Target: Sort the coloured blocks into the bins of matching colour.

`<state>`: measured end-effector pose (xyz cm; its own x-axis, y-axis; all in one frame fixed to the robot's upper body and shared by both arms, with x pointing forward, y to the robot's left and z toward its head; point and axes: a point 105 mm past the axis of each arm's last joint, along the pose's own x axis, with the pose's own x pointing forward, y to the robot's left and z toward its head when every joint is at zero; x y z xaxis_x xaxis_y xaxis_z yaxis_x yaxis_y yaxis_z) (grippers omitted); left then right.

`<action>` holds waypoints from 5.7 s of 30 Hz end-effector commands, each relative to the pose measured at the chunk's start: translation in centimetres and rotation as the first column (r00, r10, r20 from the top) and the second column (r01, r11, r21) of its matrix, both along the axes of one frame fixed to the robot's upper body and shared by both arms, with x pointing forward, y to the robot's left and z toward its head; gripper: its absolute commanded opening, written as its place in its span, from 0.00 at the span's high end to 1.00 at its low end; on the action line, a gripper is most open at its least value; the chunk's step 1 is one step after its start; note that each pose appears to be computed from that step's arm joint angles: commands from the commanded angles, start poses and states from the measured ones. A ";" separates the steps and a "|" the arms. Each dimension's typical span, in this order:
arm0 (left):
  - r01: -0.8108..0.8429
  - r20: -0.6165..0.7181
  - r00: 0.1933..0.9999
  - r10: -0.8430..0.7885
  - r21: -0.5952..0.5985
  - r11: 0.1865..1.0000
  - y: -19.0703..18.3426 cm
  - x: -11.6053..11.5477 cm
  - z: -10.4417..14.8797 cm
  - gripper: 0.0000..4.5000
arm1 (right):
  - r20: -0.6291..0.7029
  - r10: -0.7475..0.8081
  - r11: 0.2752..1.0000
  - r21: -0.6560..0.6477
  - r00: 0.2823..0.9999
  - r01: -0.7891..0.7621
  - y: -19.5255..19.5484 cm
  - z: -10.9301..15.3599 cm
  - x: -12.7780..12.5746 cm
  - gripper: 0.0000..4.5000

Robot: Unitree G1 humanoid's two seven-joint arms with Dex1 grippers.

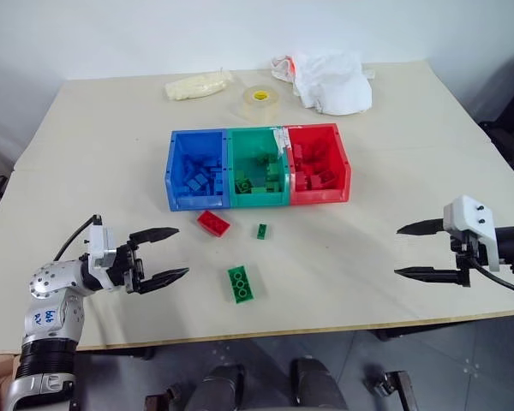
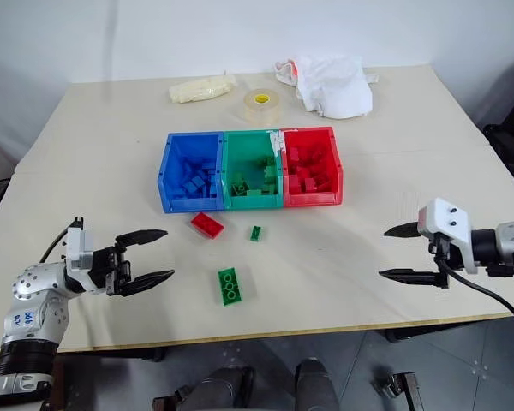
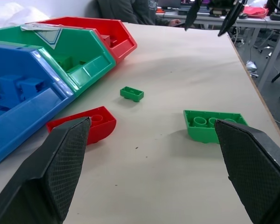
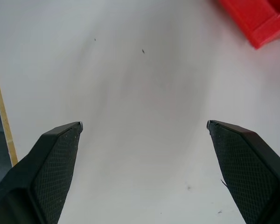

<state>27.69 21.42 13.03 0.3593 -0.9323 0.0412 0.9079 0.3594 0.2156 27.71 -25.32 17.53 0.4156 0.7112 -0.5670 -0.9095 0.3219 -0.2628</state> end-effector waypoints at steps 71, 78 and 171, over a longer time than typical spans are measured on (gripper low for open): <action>-0.083 0.040 0.996 0.083 -0.003 0.997 -0.1 -2.1 0.5 0.00 | 0.282 0.218 0.886 0.345 0.934 -0.310 22.5 5.5 8.7 0.71; -0.071 0.058 0.996 0.072 -0.005 0.997 -0.2 -1.6 0.9 0.00 | 0.373 -0.029 0.932 0.344 0.928 -0.109 21.8 7.8 14.8 0.64; -0.104 0.076 0.992 0.103 0.005 0.995 0.1 -2.7 1.5 0.00 | 0.327 0.004 0.884 0.440 0.945 -0.156 21.7 5.8 11.4 0.67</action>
<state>24.99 21.67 14.18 0.4587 -0.8872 0.0497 0.8486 0.4540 0.2716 38.54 -3.73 22.32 0.4238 0.9035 -0.0637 -0.8526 0.3742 -0.3647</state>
